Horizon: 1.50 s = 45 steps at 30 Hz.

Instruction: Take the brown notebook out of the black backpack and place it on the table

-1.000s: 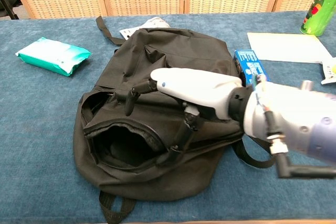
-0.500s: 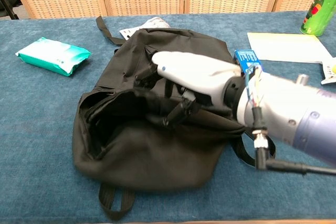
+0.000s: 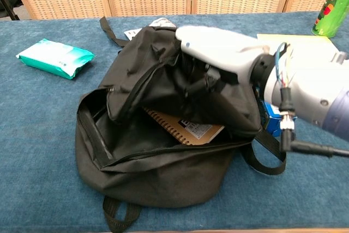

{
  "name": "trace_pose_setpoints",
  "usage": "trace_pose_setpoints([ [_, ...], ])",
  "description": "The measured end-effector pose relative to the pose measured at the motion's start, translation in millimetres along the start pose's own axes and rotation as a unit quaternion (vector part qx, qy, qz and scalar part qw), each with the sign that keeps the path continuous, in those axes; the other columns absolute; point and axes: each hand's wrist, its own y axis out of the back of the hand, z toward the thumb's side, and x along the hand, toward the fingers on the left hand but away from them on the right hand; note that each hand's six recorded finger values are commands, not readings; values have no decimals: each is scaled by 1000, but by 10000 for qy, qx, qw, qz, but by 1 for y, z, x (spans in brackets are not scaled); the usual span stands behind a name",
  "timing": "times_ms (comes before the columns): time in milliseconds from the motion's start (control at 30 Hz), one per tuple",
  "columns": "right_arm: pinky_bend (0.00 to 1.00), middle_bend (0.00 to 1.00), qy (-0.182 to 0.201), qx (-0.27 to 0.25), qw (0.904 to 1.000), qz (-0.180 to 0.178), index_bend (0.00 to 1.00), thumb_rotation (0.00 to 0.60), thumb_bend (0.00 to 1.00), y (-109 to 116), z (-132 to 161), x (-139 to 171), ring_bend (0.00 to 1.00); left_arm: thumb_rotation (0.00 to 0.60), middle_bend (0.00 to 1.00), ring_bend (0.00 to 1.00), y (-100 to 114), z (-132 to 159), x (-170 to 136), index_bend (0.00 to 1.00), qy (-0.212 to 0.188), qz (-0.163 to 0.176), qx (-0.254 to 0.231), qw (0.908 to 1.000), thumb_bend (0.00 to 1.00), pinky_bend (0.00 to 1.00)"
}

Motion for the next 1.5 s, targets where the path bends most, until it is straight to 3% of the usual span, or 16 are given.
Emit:
trace_pose_setpoints([
  [233,595,653,49,122,9989,-448,678,600,827,15,-9,-7,538,600,0,0,-11,10,2,0,-229,-187,76,9995,0,0],
  [433,595,655,47,56,9982,-599,678,600,827,26,-15,-20,538,600,0,0,-29,34,6,0,-891,-405,140,9951,20,0],
  [667,595,659,-219,211,9982,-516,680,600,827,32,-29,-46,540,600,0,0,-66,78,19,59,-1979,-733,224,9772,27,32],
  [867,595,659,-487,148,9965,-664,680,600,827,47,-34,-63,541,600,0,0,-76,107,28,146,-2583,-705,86,9634,46,83],
  [1000,595,659,-658,187,9948,-760,680,600,827,54,-40,-70,541,600,0,1,-78,119,29,184,-2861,-624,-53,9561,80,102],
  [1233,595,661,-922,137,9927,-762,680,600,827,56,-46,-77,541,600,0,43,-83,141,30,232,-3317,-641,-240,9409,240,150],
  [1500,595,664,-980,-28,9926,-712,682,600,827,52,-42,-79,543,600,24,93,-102,176,30,286,-3824,-850,-519,9186,252,194],
])
